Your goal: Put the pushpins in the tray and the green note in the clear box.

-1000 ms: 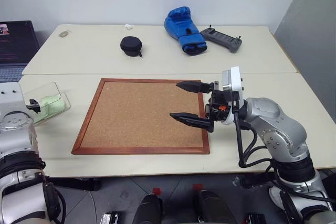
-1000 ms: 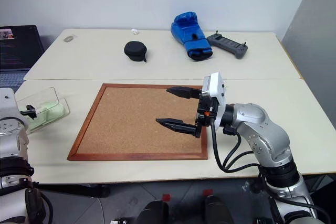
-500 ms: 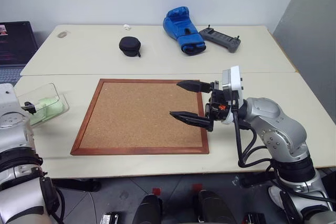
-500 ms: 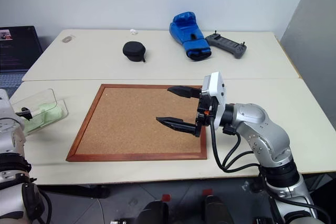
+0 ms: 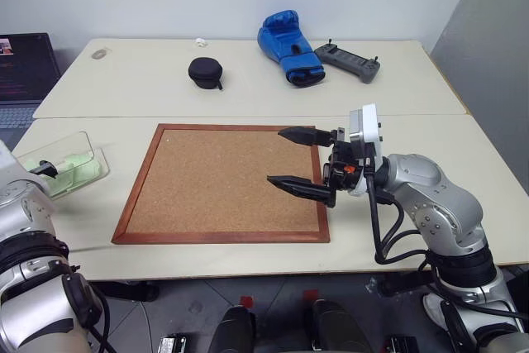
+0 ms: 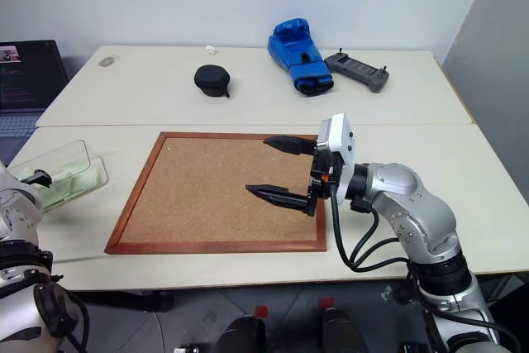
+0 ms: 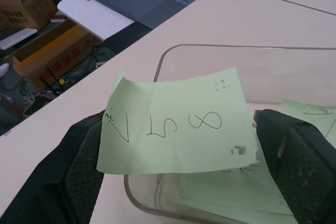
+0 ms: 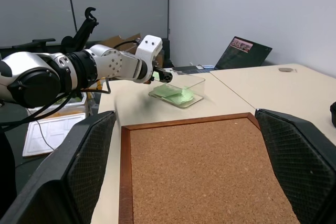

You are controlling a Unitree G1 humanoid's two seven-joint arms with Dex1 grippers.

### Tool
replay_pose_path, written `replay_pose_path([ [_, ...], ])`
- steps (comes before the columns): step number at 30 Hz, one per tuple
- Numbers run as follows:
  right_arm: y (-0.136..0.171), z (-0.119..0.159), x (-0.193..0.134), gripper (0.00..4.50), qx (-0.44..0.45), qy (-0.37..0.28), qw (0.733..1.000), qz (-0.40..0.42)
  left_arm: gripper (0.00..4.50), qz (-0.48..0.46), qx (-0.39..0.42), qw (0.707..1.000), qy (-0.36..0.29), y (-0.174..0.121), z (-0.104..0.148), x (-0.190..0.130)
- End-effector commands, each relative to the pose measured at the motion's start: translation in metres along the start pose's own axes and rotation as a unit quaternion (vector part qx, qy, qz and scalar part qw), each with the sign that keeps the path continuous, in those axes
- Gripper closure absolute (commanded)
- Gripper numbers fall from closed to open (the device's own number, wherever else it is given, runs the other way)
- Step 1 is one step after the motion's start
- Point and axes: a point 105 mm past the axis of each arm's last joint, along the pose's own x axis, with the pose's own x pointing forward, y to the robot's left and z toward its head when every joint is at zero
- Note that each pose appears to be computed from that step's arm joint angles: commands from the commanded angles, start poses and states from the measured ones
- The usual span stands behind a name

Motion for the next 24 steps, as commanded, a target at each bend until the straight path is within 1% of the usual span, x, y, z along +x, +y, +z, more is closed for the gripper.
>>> replay_pose_path([
  [1,0.006,0.011,0.001,0.00,-0.025,-0.012,1.000,0.007,0.02,-0.007,-0.013,0.999,-0.036,-0.004,0.024,-0.003],
  [7,0.005,0.012,0.002,0.00,-0.026,-0.013,1.000,0.006,0.02,-0.017,-0.021,0.999,-0.025,-0.009,0.021,-0.001],
  [10,0.005,0.012,0.002,0.00,-0.026,-0.012,1.000,0.006,0.02,-0.026,-0.015,0.999,-0.030,-0.013,0.022,0.000],
  [16,0.004,0.012,0.000,0.00,-0.028,-0.011,1.000,0.003,0.02,-0.068,0.051,0.989,-0.120,-0.034,0.058,-0.011],
  [21,0.004,0.012,-0.002,0.00,-0.030,-0.008,1.000,-0.002,0.02,-0.126,0.106,0.971,-0.175,-0.057,0.071,-0.031],
  [24,0.003,0.012,-0.006,0.00,-0.031,-0.005,0.999,-0.012,0.02,-0.174,0.122,0.953,-0.215,-0.072,0.078,-0.053],
])
